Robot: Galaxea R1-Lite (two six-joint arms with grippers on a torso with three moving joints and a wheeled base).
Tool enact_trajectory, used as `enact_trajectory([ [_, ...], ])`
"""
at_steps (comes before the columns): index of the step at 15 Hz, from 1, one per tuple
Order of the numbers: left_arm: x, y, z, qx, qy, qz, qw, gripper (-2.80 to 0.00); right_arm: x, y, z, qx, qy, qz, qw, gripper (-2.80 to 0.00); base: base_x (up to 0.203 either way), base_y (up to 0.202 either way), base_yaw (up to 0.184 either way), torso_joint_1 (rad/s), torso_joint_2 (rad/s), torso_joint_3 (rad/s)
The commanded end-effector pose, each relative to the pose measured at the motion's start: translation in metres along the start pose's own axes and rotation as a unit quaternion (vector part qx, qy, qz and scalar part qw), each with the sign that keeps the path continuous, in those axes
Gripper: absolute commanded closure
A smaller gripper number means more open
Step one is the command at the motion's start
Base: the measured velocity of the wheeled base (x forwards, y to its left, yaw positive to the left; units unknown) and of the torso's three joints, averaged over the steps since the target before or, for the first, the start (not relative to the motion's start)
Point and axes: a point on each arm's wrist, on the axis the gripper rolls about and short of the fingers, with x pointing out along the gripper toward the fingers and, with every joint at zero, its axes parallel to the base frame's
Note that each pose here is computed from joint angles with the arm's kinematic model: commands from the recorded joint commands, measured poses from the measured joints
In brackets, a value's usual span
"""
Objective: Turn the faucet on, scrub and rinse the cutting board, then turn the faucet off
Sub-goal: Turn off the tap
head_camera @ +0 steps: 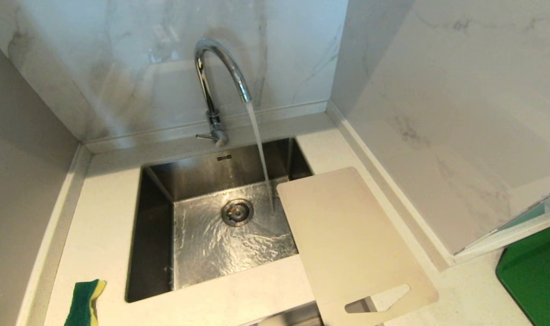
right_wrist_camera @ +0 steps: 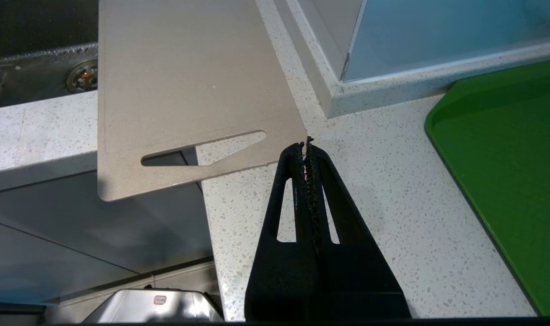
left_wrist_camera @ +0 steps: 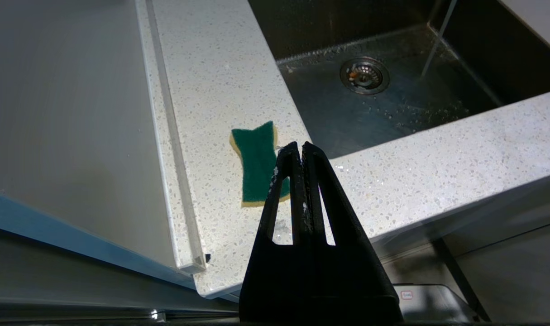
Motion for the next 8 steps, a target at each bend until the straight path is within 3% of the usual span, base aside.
enact_trajectory([
  [1, 0.000, 0.000, 0.000, 0.000, 0.002, 0.000, 1.0000, 0.00, 0.000, 0.000, 0.000, 0.000, 0.000, 0.001, 1.000, 0.00, 0.000, 0.000, 0.000, 0.000, 0.00, 0.000],
  [5, -0.001, 0.000, 0.002, 0.015, -0.001, 0.001, 0.9999, 0.00, 0.000, 0.000, 0.000, 0.000, 0.000, 0.001, 1.000, 0.00, 0.000, 0.000, 0.000, 0.000, 0.00, 0.000],
  [8, -0.008, 0.000, 0.048, 0.025, -0.020, 0.000, 0.9995, 0.00, 0.000, 0.000, 0.000, 0.000, -0.001, 0.000, 1.000, 0.00, 0.000, 0.000, 0.000, 0.000, 0.00, 0.000],
])
